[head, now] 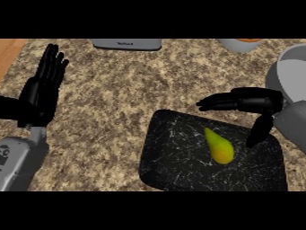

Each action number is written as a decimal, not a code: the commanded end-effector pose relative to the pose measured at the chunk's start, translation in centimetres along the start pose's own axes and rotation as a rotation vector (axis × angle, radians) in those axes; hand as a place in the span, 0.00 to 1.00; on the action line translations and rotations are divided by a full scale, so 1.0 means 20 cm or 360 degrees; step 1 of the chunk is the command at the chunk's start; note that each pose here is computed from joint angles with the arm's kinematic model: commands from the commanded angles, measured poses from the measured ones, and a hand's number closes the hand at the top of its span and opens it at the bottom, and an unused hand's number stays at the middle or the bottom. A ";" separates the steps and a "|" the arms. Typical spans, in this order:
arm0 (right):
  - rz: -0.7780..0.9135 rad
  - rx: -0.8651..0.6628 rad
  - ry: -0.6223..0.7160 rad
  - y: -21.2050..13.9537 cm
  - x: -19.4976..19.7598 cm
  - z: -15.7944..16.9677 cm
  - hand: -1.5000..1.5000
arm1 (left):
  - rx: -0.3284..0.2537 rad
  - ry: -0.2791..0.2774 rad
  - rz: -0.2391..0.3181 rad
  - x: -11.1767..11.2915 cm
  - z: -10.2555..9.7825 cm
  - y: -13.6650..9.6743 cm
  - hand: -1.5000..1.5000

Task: Pick the pear from the tray and place it in the pot

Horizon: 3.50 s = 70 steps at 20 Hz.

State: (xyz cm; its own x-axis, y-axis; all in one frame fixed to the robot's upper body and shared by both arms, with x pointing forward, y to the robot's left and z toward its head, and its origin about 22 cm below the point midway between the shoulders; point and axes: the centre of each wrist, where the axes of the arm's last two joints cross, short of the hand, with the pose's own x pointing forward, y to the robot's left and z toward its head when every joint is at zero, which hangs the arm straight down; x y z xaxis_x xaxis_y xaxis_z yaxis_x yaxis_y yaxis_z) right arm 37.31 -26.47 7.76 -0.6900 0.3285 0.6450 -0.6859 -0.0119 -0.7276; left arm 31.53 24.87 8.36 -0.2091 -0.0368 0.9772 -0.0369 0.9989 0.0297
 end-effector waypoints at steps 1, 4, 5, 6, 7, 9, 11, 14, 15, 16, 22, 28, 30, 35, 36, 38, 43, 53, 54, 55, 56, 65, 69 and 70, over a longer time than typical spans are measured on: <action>-0.0171 0.0193 -0.0260 0.04 -0.07 -0.03 0.00 | -0.0005 0.0015 -0.0005 -0.01 -0.01 0.01 0.50; -0.0185 0.0180 -0.0284 0.13 -0.12 -0.06 0.00 | 0.0036 -0.0008 0.0005 0.00 0.01 0.02 0.50; -0.0162 0.0130 -0.0349 0.02 -0.09 -0.05 0.00 | 0.0043 0.0023 0.0008 0.03 0.00 0.02 0.50; -0.0177 0.0141 -0.0340 0.06 -0.12 -0.05 0.00 | 0.0018 -0.0011 -0.0005 0.04 -0.01 -0.03 0.50; -0.0167 0.0124 -0.0376 0.11 -0.12 -0.03 0.00 | 0.0042 0.0005 0.0007 0.05 -0.01 0.03 0.50; -0.0185 0.0122 -0.0382 0.13 -0.13 -0.03 0.00 | 0.0049 0.0013 0.0001 0.02 0.01 0.03 0.50; -0.0119 0.0150 -0.0339 0.14 -0.14 -0.15 0.00 | 0.0068 0.0002 0.0000 -0.03 0.05 0.07 0.50; -0.0100 0.0178 -0.0269 0.12 -0.17 -0.06 0.00 | 0.0074 0.0021 -0.0012 -0.02 0.04 0.05 0.50; -0.0077 0.0185 -0.0227 0.09 -0.16 -0.20 0.00 | 0.0053 0.0024 0.0005 -0.05 0.07 0.07 0.50; -0.0062 0.0174 -0.0207 0.06 -0.19 -0.15 0.00 | 0.0062 0.0042 0.0013 -0.03 0.00 0.03 0.50; -0.0075 0.0231 -0.0223 0.28 -0.20 -0.32 0.00 | 0.0080 0.0038 -0.0004 0.00 0.04 0.08 0.50; -0.0078 0.0234 -0.0319 0.43 -0.22 -0.32 0.00 | 0.0090 0.0034 0.0004 -0.02 0.08 0.07 0.50; -0.0094 0.0217 -0.0287 0.41 -0.23 -0.38 0.00 | 0.0066 0.0003 -0.0028 0.03 0.06 0.14 0.50; 0.0013 0.0310 -0.0526 0.50 -0.18 -0.43 1.00 | 0.0090 0.0030 -0.0013 0.00 0.03 0.08 0.50; 0.0005 0.0254 -0.0556 0.37 -0.15 -0.47 1.00 | 0.0084 0.0034 -0.0028 -0.07 0.07 0.11 0.50; 0.0034 0.0232 -0.0599 0.44 -0.13 -0.47 1.00 | 0.0079 0.0031 -0.0027 -0.04 0.06 0.01 0.50; 0.0056 0.0186 -0.0617 0.46 -0.10 -0.47 1.00 | 0.0104 0.0042 -0.0011 -0.04 0.07 0.06 0.50; 0.0161 -0.0399 0.0076 0.26 -0.08 -0.56 1.00 | 0.0100 0.0039 -0.0009 0.00 0.03 0.12 0.50; 0.0165 -0.0513 0.0362 0.24 -0.15 -0.46 1.00 | 0.0092 0.0030 -0.0034 -0.01 0.08 0.13 0.50; 0.0185 -0.0608 0.0516 0.21 -0.15 -0.47 1.00 | 0.0083 0.0062 -0.0022 -0.01 0.07 0.12 0.50; 0.0193 -0.0692 0.0703 0.20 -0.18 -0.42 1.00 | 0.0108 0.0067 -0.0024 -0.02 0.07 0.12 0.50; 0.0360 -0.1562 0.1574 -0.17 -0.03 -0.65 1.00 | 0.0106 0.0071 -0.0033 -0.02 0.06 0.14 0.50; 0.0482 -0.1965 0.1816 -0.33 0.04 -0.67 1.00 | 0.0127 0.0074 -0.0030 0.00 0.07 0.17 0.50; 0.0546 -0.2034 0.1858 -0.40 0.08 -0.69 1.00 | 0.0135 0.0070 -0.0036 -0.03 0.06 0.12 0.50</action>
State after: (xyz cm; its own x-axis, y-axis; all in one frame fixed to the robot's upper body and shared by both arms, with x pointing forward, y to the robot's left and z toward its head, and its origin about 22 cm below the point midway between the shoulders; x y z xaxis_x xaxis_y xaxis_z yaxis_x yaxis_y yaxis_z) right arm 43.67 -14.30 8.32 0.0165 0.9420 0.3352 0.2363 0.3221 -0.9168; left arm 30.30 27.66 7.90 -0.1660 -0.0566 0.9845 -0.1127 0.9929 0.0381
